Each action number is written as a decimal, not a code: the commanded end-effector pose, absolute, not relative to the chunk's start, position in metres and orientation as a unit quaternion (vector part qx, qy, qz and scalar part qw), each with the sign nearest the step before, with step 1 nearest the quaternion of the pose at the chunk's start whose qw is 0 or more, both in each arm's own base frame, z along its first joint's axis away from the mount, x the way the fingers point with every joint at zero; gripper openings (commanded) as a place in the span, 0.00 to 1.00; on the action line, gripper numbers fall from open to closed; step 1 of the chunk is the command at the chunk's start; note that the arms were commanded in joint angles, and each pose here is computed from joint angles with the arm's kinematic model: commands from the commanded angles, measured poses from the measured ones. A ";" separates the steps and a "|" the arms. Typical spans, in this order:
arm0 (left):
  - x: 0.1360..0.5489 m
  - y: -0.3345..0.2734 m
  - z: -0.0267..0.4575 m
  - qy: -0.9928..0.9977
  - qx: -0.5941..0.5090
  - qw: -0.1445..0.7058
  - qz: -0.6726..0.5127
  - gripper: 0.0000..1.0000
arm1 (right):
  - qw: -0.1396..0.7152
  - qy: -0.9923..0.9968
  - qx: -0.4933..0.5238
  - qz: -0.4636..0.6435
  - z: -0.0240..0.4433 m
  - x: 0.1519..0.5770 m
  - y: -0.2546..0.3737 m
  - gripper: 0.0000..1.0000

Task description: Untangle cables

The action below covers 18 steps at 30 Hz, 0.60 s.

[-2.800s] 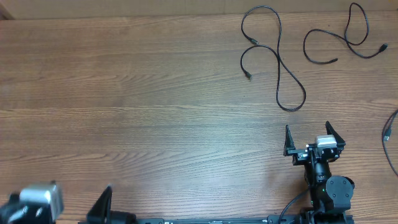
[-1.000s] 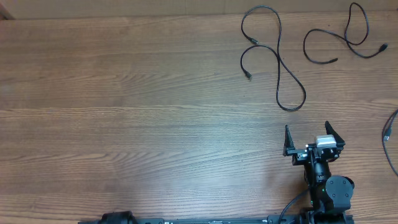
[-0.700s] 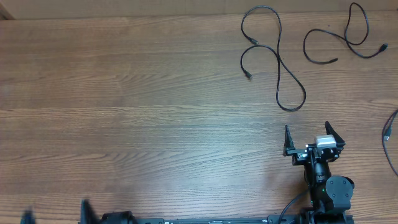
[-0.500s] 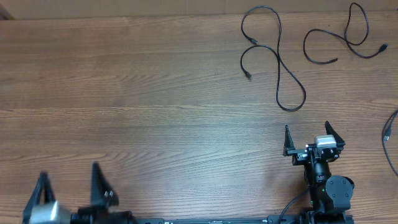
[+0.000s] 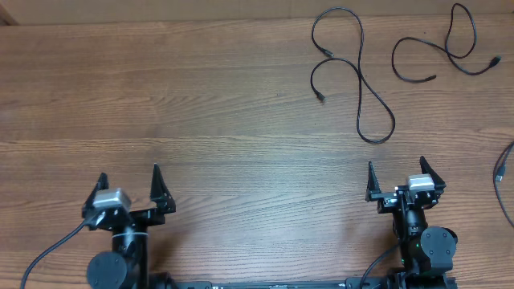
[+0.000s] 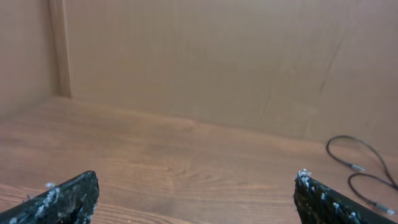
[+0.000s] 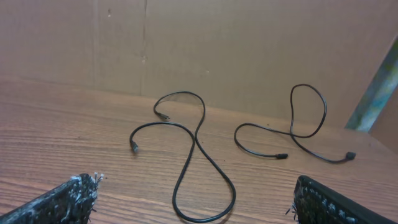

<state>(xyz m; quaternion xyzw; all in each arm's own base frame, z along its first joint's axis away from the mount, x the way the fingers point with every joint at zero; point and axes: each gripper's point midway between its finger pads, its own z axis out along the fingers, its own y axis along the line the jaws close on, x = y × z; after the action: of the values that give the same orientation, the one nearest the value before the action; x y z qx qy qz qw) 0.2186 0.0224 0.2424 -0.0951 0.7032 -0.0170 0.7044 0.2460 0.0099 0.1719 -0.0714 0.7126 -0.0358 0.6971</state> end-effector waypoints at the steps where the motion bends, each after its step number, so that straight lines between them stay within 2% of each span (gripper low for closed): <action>1: 0.226 0.022 0.221 0.710 -0.099 0.697 -0.024 0.99 | 0.698 0.712 -0.072 -0.038 0.170 0.246 0.010 1.00; 13: 0.245 0.024 0.185 0.690 -0.096 0.717 -0.025 1.00 | 0.698 0.712 -0.072 -0.038 0.170 0.246 0.010 1.00; 18: 0.245 0.026 0.157 0.725 -0.097 0.681 -0.012 1.00 | 0.698 0.712 -0.072 -0.038 0.170 0.246 0.010 1.00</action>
<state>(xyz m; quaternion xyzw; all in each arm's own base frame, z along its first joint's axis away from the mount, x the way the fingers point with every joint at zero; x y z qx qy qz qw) 0.2454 0.0240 0.1691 -0.0950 0.7128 -0.0170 0.6947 0.2460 0.0100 0.1720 -0.0715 0.7124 -0.0356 0.6972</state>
